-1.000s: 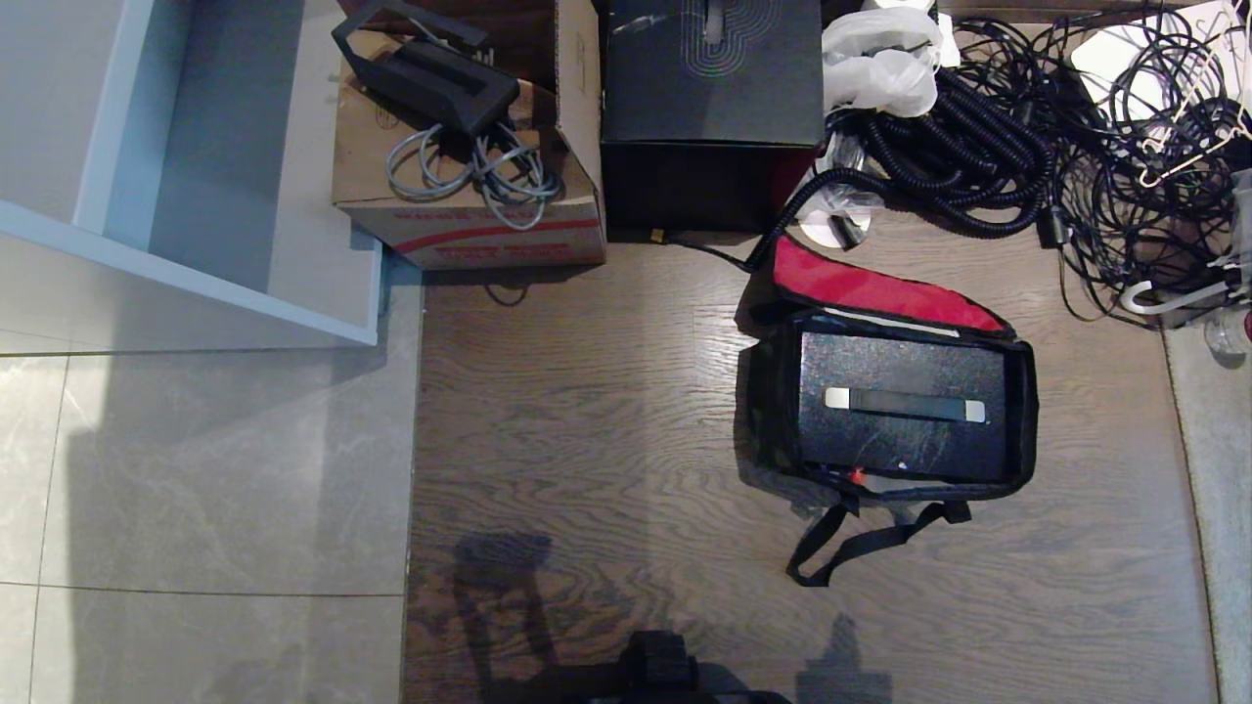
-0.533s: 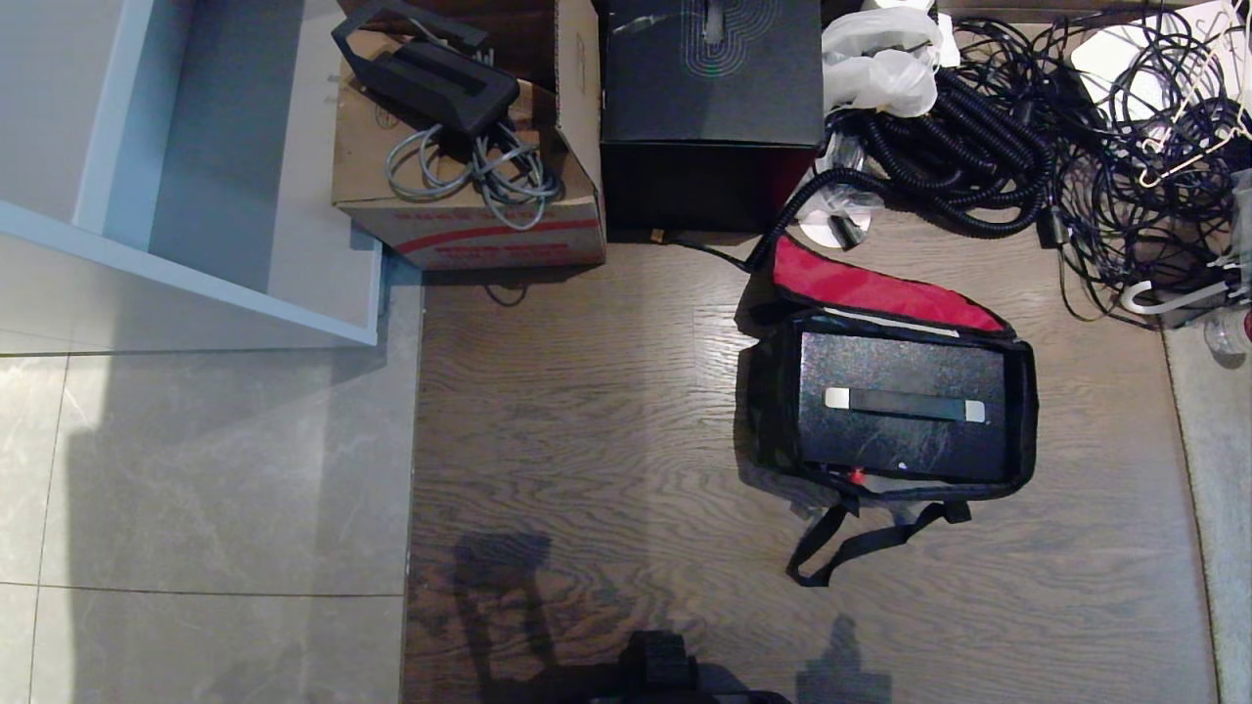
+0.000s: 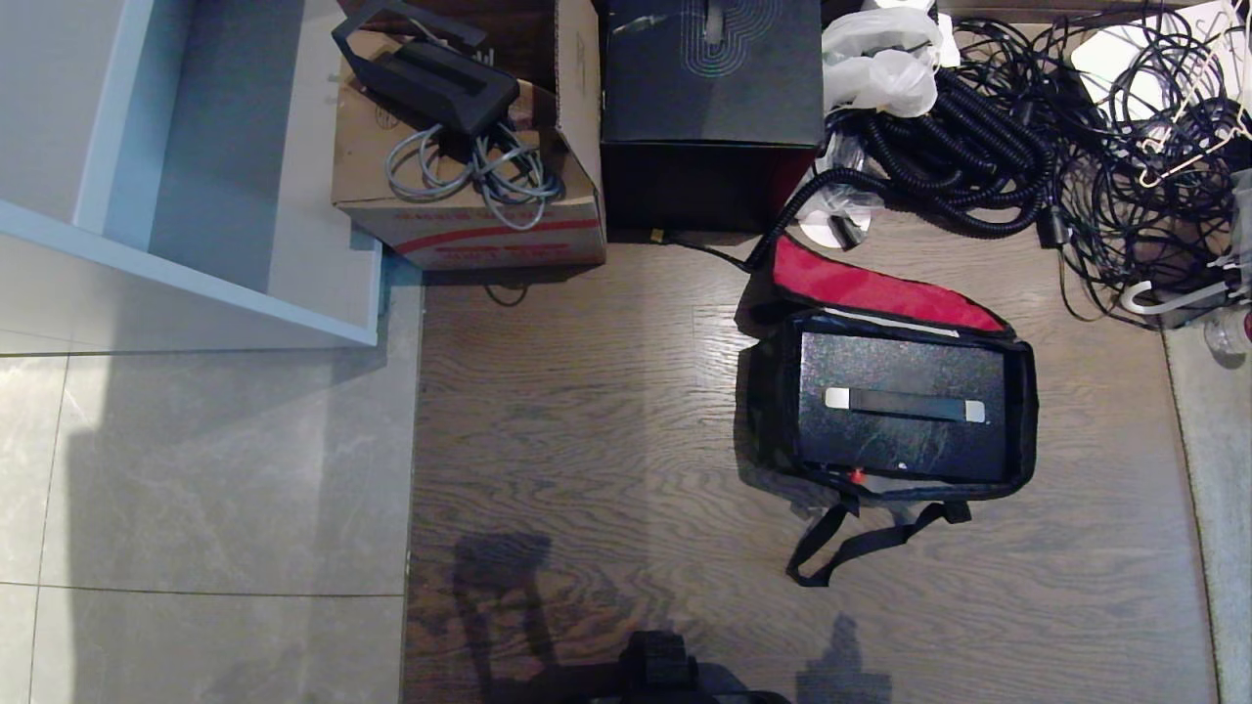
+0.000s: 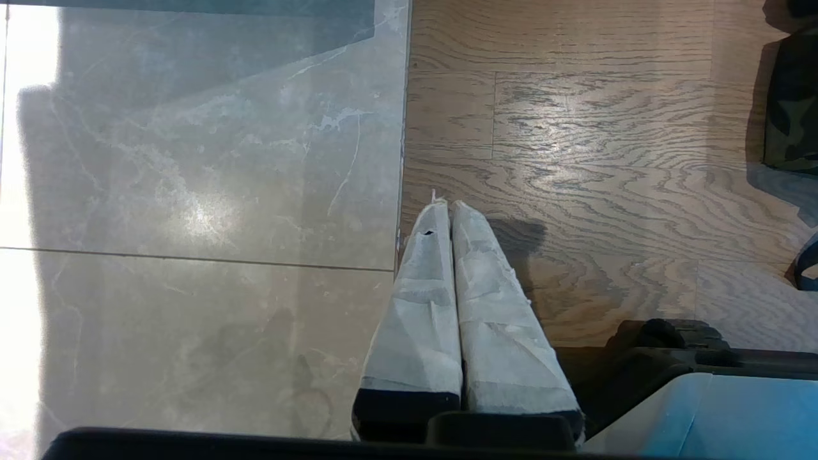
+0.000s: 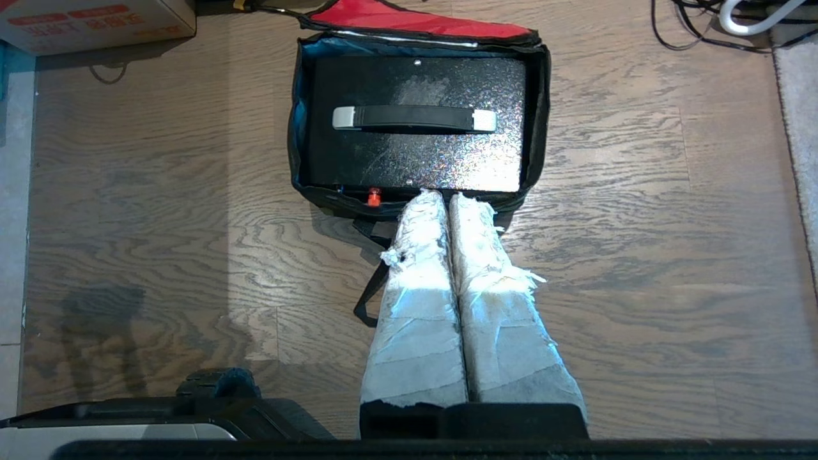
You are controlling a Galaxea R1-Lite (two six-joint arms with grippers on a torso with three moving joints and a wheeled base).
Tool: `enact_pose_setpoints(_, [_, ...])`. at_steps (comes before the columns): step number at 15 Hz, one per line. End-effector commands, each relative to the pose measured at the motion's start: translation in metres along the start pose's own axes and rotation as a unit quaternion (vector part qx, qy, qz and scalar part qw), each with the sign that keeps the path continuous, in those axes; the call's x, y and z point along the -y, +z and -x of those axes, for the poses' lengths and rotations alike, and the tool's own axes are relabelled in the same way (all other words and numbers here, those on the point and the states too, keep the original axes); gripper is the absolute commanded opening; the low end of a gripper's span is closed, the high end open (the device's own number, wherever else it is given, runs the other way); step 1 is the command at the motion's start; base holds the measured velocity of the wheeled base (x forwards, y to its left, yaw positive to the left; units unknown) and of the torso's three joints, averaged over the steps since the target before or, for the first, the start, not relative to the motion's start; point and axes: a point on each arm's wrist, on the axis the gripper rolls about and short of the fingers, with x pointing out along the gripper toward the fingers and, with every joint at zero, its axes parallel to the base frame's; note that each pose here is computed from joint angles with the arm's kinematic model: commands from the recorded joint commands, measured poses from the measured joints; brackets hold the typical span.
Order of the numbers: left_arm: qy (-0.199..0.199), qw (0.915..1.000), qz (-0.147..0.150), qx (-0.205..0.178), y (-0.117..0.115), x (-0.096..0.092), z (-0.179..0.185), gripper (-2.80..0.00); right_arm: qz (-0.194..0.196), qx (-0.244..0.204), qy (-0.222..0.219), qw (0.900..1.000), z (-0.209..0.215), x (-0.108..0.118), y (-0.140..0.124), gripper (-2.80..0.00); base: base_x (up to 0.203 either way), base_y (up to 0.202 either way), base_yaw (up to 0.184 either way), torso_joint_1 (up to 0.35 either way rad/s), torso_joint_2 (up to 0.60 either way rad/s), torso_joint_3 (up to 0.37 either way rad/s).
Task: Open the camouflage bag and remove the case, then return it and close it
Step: Grip the handle
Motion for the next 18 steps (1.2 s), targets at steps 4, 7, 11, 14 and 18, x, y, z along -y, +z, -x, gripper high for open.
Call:
enact_pose_setpoints(4, [0.000, 1.0000, 0.000, 0.000, 0.0000, 0.0000, 0.0000, -2.80, 0.000, -0.021, -0.001, 1.000, -0.0019, 0.0008, -0.0113, -2.80, 0.000, 0.000, 0.000, 0.000, 0.00, 0.000])
enact_pose_setpoints(7, [0.000, 1.0000, 0.000, 0.000, 0.0000, 0.0000, 0.0000, -2.80, 0.000, -0.021, -0.001, 1.000, -0.0019, 0.0007, -0.0113, -2.80, 0.000, 0.000, 0.000, 0.000, 0.00, 0.000])
enact_pose_setpoints(11, [0.000, 1.0000, -0.002, 0.000, 0.0000, 0.0000, 0.0000, -2.80, 0.000, -0.021, -0.001, 1.000, -0.0019, 0.0007, -0.0113, -2.80, 0.000, 0.000, 0.000, 0.000, 0.00, 0.000])
enact_pose_setpoints(14, [0.000, 1.0000, 0.002, -0.001, -0.0001, 0.0000, 0.0000, -2.80, 0.000, -0.021, -0.001, 1.000, -0.0019, 0.0007, -0.0113, -2.80, 0.000, 0.000, 0.000, 0.002, 0.00, 0.071])
enact_pose_setpoints(18, [0.000, 1.0000, 0.001, -0.001, -0.0001, 0.0000, 0.0000, -2.80, 0.000, -0.021, -0.001, 1.000, -0.0019, 0.0007, -0.0113, -2.80, 0.000, 0.000, 0.000, 0.004, 0.00, 0.181])
